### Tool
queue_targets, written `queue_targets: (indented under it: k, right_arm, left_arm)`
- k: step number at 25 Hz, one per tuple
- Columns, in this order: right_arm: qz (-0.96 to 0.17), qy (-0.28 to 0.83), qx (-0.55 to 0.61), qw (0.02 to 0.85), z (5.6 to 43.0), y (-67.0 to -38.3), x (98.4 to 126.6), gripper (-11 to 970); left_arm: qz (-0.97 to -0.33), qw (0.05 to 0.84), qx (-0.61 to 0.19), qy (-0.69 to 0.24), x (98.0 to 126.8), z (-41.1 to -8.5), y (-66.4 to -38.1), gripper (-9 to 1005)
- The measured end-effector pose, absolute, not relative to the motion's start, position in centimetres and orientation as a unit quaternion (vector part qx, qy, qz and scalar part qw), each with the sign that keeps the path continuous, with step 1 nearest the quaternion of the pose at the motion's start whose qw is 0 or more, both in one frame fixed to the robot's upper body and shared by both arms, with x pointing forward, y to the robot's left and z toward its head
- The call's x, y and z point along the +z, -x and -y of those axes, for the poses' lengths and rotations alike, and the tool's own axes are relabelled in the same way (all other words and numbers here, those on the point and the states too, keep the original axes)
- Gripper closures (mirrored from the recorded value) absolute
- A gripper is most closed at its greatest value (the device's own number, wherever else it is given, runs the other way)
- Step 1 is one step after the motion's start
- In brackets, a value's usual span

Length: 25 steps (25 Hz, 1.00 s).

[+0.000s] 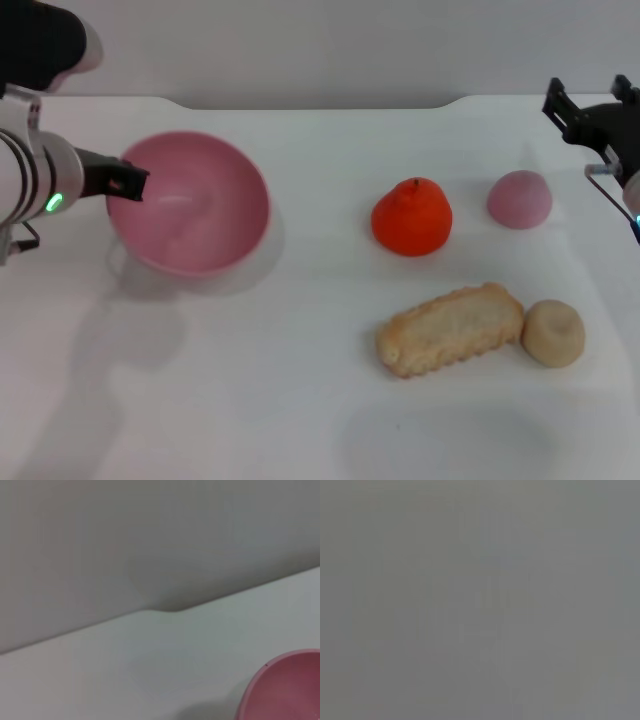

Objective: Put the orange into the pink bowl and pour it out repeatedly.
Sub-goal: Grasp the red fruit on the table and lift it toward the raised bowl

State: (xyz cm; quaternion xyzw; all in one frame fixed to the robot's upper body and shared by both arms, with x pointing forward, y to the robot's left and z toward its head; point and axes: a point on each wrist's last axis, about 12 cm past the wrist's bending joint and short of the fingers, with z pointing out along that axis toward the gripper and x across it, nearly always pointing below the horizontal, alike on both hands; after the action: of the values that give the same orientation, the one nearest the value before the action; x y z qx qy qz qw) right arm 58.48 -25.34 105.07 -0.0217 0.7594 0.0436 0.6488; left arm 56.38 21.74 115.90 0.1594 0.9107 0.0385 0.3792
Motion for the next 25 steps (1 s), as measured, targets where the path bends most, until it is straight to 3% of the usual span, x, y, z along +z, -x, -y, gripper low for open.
queue_targets:
  k: [6, 15, 25]
  right_arm:
    - [-0.795, 0.06, 0.059, 0.6, 24.1, -59.5, 108.1, 147]
    - [-0.879, 0.127, 0.071, 0.454, 22.2, -61.0, 113.4, 149]
    - [-0.899, 0.18, 0.084, 0.391, 18.8, -60.1, 113.1, 152]
  left_arm:
    - [-0.902, 0.401, 0.046, -0.157, 117.1, -21.9, -56.4, 950]
    - [-0.896, 0.415, 0.041, -0.15, 117.4, -21.8, -56.8, 950]
    - [-0.895, 0.421, 0.038, -0.146, 117.5, -21.7, -57.0, 950]
